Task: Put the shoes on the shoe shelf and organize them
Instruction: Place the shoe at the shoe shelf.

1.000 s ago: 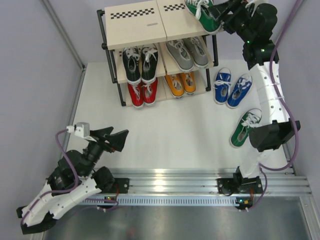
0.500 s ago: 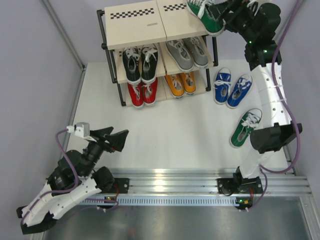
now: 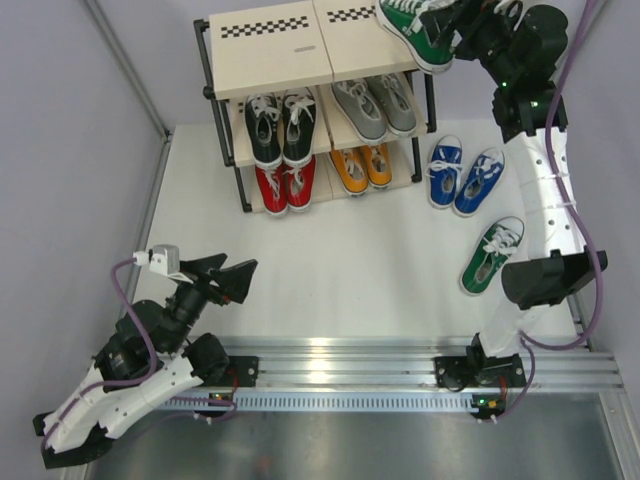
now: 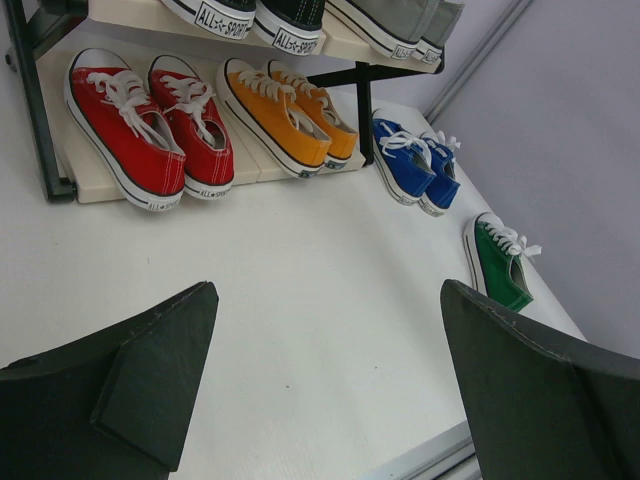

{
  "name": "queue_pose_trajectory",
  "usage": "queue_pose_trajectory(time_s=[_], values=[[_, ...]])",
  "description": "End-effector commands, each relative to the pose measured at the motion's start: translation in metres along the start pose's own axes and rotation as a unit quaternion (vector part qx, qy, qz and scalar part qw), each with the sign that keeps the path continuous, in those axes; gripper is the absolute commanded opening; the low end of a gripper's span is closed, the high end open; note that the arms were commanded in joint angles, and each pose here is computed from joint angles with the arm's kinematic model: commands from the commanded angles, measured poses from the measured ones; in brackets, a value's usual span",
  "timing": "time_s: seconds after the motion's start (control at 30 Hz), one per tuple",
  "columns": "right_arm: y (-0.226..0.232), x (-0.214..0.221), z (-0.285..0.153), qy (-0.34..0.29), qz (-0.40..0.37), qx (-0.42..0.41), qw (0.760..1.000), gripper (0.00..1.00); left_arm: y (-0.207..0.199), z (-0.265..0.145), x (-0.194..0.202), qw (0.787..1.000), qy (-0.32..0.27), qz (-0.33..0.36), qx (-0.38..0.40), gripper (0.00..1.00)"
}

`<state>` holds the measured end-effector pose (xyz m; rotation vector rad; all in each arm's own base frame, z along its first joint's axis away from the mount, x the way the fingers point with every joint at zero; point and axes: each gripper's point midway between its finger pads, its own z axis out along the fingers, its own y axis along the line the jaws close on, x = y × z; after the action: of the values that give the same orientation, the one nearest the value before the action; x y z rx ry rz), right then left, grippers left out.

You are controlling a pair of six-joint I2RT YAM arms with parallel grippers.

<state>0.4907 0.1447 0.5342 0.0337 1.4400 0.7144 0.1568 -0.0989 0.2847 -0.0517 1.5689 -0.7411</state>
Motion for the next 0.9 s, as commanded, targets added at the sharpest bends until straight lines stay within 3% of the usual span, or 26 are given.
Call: queue_pose_trajectory(time_s=[0.0, 0.17, 0.27, 0.37, 0.77, 0.87], values=[[0.030, -0.048, -0.034, -0.052, -0.103, -0.026, 0.993, 0.93, 0.002, 0.000, -0.001, 1.000, -0.006, 0.000, -0.002, 0.98], [0.026, -0.034, -0.050, -0.026, -0.211, -0.045, 0.976, 0.91, 0.001, 0.000, 0.000, 1.000, -0.005, 0.000, -0.001, 0.98], [0.016, -0.020, -0.050, -0.002, -0.230, -0.036, 0.973, 0.84, 0.000, 0.000, -0.001, 1.000, -0.005, -0.001, 0.002, 0.99], [0.006, -0.011, -0.047, 0.011, -0.235, -0.027, 0.972, 0.80, 0.000, -0.001, 0.000, 1.000, -0.004, -0.001, 0.003, 0.98], [-0.001, 0.009, -0.035, 0.045, -0.246, -0.035, 0.967, 0.51, 0.000, -0.002, -0.002, 1.000, -0.008, -0.004, 0.006, 0.98], [0.003, 0.012, -0.028, 0.051, -0.239, -0.040, 0.969, 0.39, 0.000, -0.002, -0.002, 1.000, -0.009, -0.005, 0.007, 0.99]])
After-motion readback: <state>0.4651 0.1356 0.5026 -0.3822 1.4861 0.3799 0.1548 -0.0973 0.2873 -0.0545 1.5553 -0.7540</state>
